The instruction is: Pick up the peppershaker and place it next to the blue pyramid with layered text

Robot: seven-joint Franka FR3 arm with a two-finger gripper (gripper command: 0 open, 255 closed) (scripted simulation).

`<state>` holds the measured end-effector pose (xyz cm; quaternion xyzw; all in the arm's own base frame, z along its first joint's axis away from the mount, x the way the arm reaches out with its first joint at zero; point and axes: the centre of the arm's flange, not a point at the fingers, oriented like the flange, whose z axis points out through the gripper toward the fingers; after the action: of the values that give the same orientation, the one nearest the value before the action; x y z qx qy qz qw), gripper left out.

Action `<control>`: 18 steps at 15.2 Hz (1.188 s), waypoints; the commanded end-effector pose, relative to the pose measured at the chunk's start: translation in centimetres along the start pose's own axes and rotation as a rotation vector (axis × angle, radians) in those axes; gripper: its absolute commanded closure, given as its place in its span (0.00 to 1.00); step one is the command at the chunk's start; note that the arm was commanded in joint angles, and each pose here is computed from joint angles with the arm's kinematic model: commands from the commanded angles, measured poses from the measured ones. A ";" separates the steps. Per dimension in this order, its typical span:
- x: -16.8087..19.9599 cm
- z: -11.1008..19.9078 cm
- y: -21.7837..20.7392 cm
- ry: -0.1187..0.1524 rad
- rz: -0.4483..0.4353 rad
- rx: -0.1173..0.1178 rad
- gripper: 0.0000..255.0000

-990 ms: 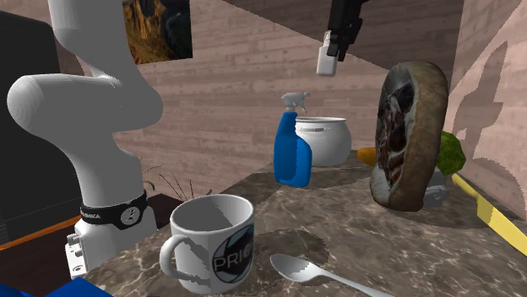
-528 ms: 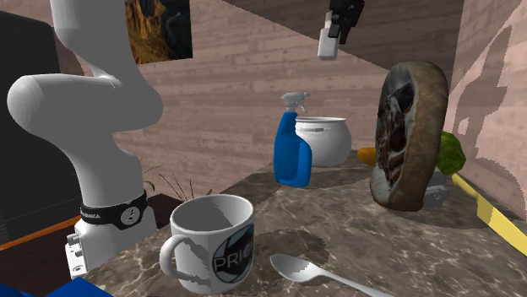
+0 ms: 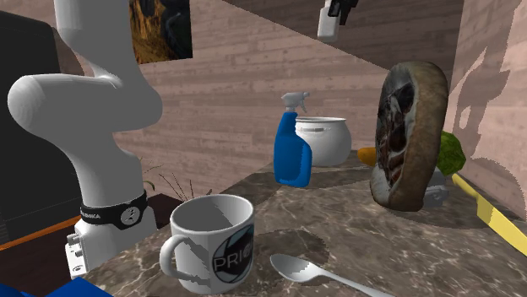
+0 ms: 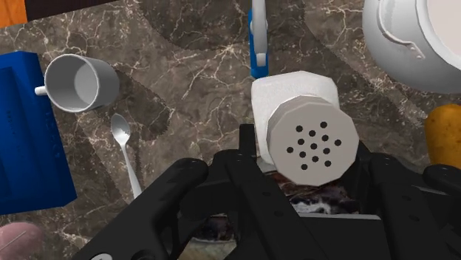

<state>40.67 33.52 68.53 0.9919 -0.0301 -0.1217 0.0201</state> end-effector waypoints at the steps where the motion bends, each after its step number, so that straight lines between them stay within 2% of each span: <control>1: -0.2 -1.1 0.0 0.000 0.000 0.000 1.00; 18: 3.8 -1.0 22.1 0.000 0.000 0.000 1.00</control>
<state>43.32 12.63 69.69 0.9919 -0.0314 -0.1217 0.0203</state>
